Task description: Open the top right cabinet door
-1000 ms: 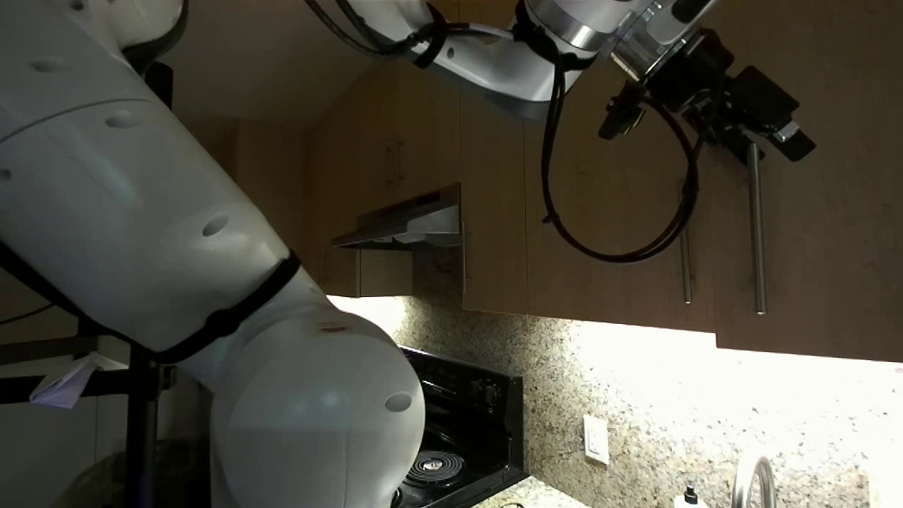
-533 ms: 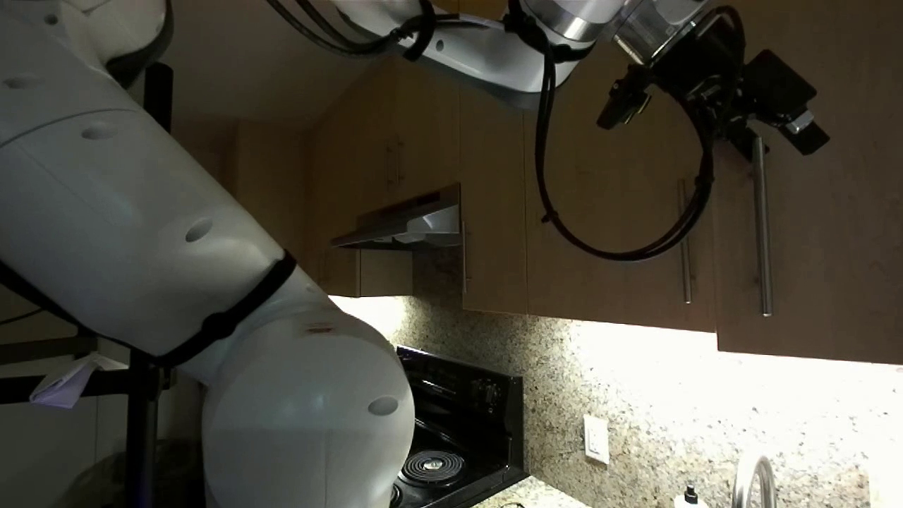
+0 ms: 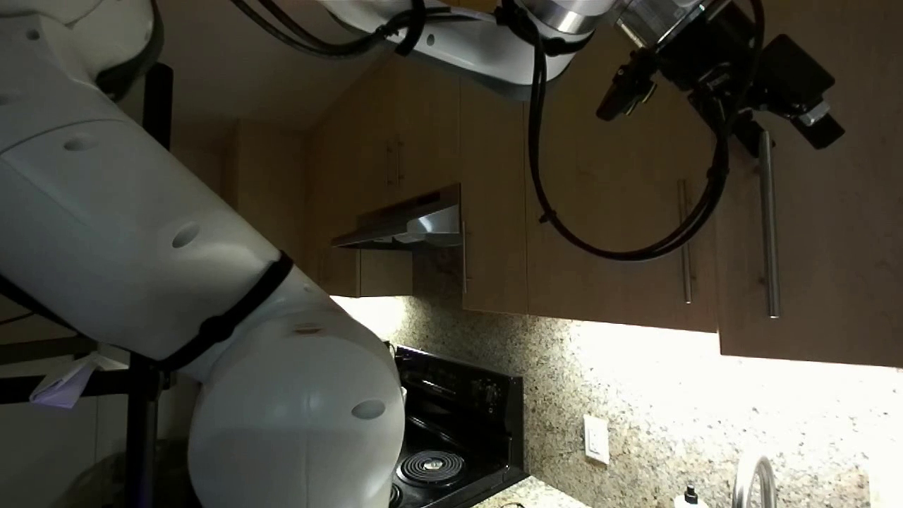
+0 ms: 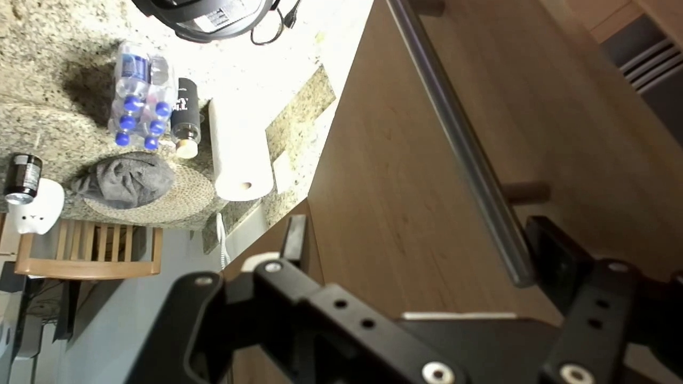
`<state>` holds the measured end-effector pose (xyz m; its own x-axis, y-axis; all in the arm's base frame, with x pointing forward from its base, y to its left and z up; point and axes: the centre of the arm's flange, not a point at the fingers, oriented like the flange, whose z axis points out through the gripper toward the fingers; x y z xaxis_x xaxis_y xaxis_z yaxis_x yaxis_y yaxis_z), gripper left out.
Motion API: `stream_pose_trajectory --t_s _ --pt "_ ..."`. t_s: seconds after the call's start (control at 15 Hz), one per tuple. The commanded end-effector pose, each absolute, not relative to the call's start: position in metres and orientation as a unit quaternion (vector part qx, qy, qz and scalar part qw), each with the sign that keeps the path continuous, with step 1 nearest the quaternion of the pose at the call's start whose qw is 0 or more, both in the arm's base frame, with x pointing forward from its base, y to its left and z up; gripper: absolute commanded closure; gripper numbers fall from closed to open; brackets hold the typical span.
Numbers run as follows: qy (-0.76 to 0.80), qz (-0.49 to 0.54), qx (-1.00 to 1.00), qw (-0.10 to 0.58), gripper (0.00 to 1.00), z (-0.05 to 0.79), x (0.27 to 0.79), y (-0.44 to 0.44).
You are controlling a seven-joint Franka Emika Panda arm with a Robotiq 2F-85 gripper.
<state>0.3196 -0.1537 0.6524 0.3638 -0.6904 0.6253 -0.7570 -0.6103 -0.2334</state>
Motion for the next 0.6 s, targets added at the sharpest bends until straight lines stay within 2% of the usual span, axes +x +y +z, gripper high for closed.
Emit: stream_pose_trajectory --t_s 0.0,0.53 --pt "-0.482 0.316 0.812 0.091 0.00 0.636 0.283 -0.208" --pt "-0.431 0.315 0.842 0.075 0.00 0.643 0.264 -0.229"
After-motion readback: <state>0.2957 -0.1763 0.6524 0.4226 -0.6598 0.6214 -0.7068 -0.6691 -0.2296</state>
